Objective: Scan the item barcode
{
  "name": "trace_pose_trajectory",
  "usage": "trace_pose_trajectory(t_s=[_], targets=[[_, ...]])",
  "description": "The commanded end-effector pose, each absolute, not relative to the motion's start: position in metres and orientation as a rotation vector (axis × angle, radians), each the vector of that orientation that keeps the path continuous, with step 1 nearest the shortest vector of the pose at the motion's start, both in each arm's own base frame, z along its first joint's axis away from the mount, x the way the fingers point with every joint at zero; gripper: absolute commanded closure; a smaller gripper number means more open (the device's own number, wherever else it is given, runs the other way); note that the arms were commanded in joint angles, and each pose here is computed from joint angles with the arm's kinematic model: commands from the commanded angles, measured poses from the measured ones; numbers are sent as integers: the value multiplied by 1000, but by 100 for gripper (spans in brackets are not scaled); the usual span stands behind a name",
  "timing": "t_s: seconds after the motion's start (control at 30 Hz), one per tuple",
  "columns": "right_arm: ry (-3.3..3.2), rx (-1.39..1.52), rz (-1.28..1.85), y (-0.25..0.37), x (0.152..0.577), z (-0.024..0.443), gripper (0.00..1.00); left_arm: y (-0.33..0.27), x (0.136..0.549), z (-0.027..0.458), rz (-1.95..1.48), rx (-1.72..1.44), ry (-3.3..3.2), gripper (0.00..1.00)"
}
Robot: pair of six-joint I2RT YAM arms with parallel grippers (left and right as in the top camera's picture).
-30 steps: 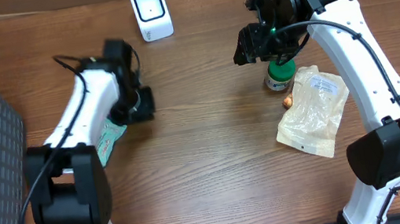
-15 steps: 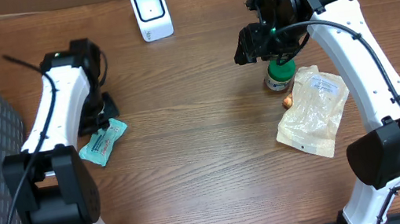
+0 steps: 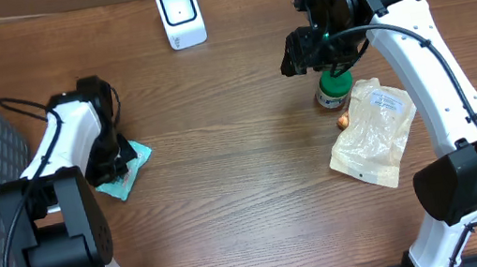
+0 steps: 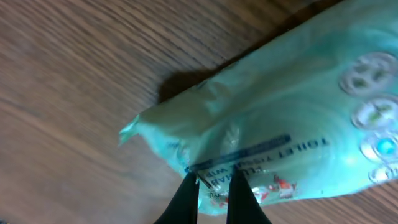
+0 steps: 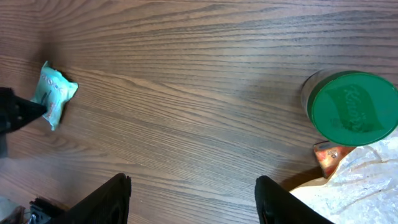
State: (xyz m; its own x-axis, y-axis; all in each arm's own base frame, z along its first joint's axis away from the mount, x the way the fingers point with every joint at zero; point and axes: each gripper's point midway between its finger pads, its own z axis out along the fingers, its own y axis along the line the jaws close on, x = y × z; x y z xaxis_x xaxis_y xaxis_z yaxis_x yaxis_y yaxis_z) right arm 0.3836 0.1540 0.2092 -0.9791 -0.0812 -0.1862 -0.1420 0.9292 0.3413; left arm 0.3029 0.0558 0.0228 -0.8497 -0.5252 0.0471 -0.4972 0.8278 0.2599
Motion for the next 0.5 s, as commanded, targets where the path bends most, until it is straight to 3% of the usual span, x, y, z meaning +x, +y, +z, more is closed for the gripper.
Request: trace_pose_trajectory(t_s=[0.0,0.47], targets=[[2908,-188,521,156,386,210,38,46,287,1,-315,826,-2862,96],[2904,-188,521,156,387,210,38,-34,309,-26,126,576,-3009,96]])
